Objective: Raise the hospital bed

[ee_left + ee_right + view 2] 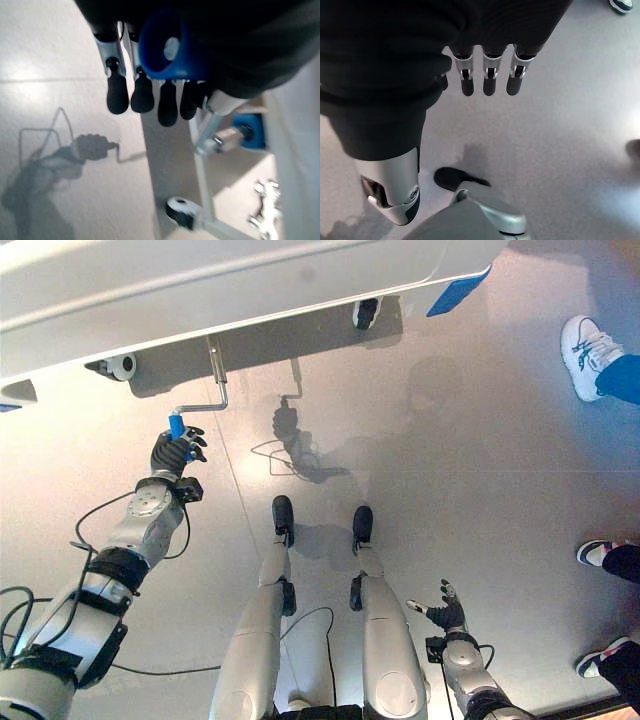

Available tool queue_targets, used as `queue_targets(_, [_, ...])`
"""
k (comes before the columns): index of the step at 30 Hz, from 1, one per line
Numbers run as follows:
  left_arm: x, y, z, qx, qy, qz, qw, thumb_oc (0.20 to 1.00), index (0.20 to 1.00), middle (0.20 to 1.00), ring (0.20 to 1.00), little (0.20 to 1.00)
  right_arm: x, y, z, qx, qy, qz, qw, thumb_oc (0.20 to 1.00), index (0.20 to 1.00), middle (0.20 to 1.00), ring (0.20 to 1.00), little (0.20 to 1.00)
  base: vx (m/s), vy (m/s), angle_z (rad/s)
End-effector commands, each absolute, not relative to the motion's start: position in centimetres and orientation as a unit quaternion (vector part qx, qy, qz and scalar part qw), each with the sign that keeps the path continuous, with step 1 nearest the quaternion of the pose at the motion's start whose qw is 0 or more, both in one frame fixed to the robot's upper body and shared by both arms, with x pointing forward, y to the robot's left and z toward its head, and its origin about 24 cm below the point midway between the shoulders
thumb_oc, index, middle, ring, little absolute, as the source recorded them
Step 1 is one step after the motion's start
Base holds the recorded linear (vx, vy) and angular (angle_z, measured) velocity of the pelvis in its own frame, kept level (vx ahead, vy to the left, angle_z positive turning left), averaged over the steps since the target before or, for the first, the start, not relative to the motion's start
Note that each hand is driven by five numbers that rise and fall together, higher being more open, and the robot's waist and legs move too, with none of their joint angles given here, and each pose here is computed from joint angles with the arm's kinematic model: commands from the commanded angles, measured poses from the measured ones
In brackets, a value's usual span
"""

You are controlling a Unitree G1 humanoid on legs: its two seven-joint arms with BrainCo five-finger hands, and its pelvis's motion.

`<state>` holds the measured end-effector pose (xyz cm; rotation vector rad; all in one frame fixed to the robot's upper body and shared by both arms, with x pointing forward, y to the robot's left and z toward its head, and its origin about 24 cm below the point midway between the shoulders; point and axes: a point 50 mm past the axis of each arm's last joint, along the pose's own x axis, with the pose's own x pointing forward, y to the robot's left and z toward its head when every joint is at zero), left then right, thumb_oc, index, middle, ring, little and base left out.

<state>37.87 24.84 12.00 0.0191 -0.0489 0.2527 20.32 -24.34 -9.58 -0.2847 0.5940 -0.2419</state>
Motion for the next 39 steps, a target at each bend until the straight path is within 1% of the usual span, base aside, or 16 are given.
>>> queue_targets(1, [36.8,32.0,16.9,0.037,-0.082,0.249,0.964,0.2,0.2,0.2,0.2,0.2,19.0,-24.5,-9.8,-0.137,0.29,-0.125,0.939,1.0,1.0,1.0,1.0,1.0,0.04,0.039,0.06])
queue_targets(10, [37.0,33.5,17.9,0.056,-0.066,0.295,0.952,0.2,0.2,0.2,0.2,0.2,20.4,-22.9,-8.6,-0.121,0.241,-0.102,0.957,1.0,1.0,1.0,1.0,1.0,0.02,0.039,-0.01])
queue_targets(16, [37.1,33.7,18.4,0.08,-0.059,0.302,0.948,0.2,0.2,0.2,0.2,0.2,20.6,-22.5,-8.0,-0.124,0.223,-0.09,0.963,1.0,1.0,1.0,1.0,1.0,0.0,0.026,-0.12])
queue_targets(24, [37.6,33.3,19.3,0.11,-0.055,0.305,0.944,0.2,0.2,0.2,0.2,0.2,21.1,-22.0,-7.1,-0.124,0.195,-0.076,0.97,1.0,1.0,1.0,1.0,1.0,-0.01,0.013,-0.14])
queue_targets(33, [38.6,31.4,20.3,0.105,-0.073,0.287,0.949,0.2,0.2,0.2,0.2,0.2,21.1,-21.8,-6.8,-0.125,0.182,-0.069,0.973,1.0,1.0,1.0,1.0,1.0,-0.01,-0.019,-0.14])
queue_targets(39, [38.9,31.0,21.4,0.103,-0.09,0.281,0.95,0.2,0.2,0.2,0.2,0.2,21.3,-21.4,-6.6,-0.121,0.173,-0.064,0.975,1.0,1.0,1.0,1.0,1.0,-0.01,-0.026,-0.17])
